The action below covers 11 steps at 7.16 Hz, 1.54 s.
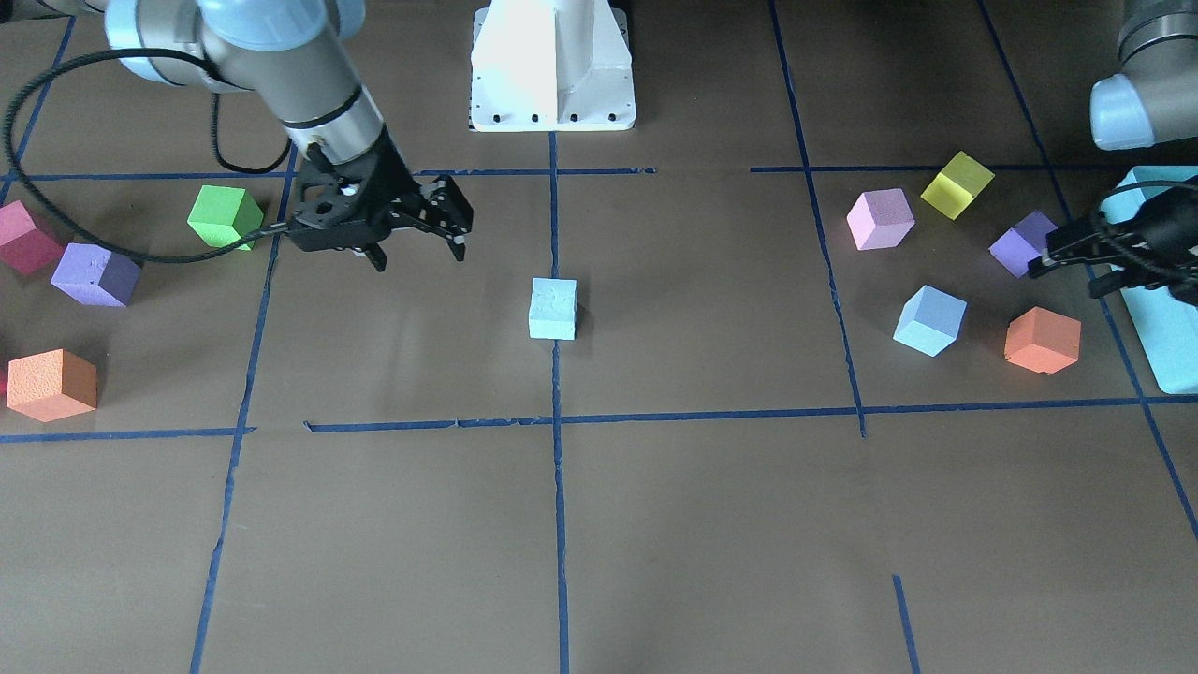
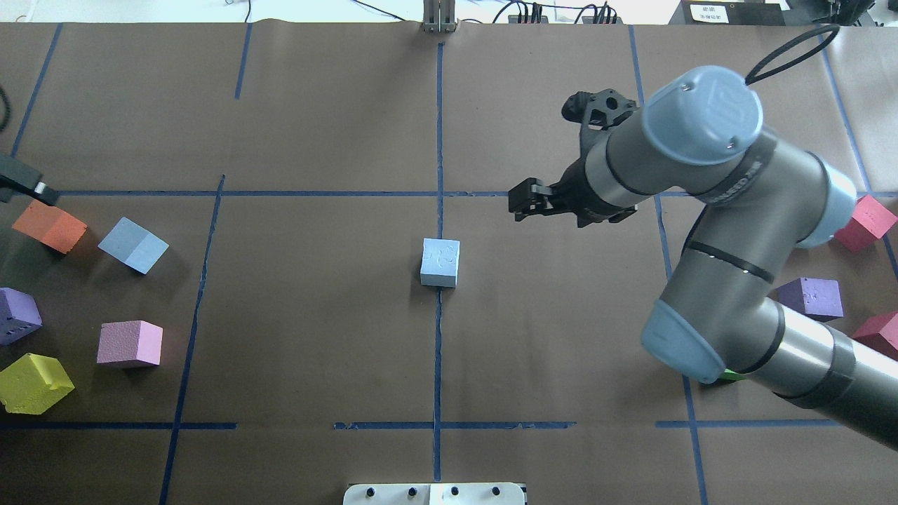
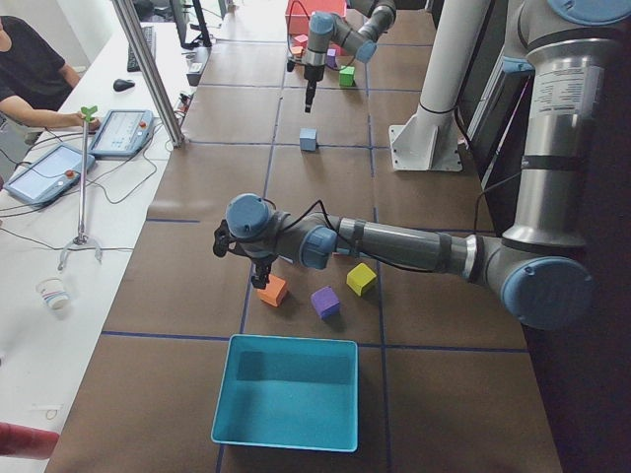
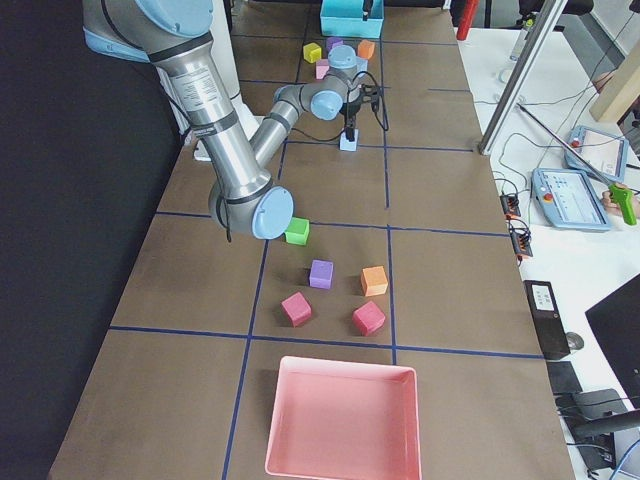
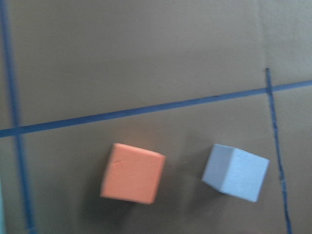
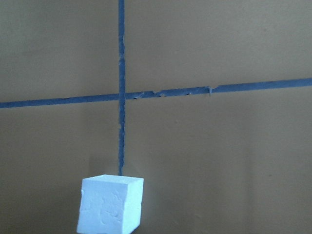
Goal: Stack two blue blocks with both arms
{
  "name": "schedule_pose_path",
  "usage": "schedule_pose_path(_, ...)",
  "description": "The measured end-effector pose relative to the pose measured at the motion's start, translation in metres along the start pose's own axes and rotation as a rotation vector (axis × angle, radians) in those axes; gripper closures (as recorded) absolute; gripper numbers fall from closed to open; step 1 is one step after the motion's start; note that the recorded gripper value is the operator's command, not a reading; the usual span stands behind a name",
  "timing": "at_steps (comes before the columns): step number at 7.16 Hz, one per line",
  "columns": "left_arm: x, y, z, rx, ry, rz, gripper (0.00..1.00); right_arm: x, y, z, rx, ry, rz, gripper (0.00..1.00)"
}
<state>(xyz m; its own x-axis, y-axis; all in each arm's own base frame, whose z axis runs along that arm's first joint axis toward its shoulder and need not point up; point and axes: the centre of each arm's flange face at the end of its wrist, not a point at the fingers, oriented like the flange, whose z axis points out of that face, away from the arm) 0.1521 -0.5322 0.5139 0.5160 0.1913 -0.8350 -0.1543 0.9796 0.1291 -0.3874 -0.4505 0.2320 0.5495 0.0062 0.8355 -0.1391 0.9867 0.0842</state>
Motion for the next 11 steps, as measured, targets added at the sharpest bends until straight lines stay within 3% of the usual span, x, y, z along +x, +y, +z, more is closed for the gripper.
schedule_pose_path(1, 0.029, -0.014, 0.019, 0.015, -0.068, 0.031, 0.07, 0.02, -0.004, -0.004, -0.001, 0.011, -0.018, 0.0)
schedule_pose_path(2, 0.044, -0.022, 0.03, 0.044, -0.121, 0.07, 0.03, 0.029, -0.005, -0.004, -0.001, 0.02, -0.029, 0.0)
schedule_pose_path(4, 0.057, -0.022, 0.055, 0.072, -0.163, 0.14, 0.01, 0.036, -0.006, -0.001, -0.004, 0.031, -0.033, 0.0)
schedule_pose_path(6, 0.065, -0.01, 0.086, 0.058, -0.211, 0.185, 0.01, 0.04, -0.008, 0.008, -0.003, 0.048, -0.029, 0.0)
schedule_pose_path(11, 0.068, 0.006, 0.109, 0.036, -0.224, 0.213, 0.01, 0.04, -0.01, 0.014, -0.004, 0.057, -0.025, 0.0)
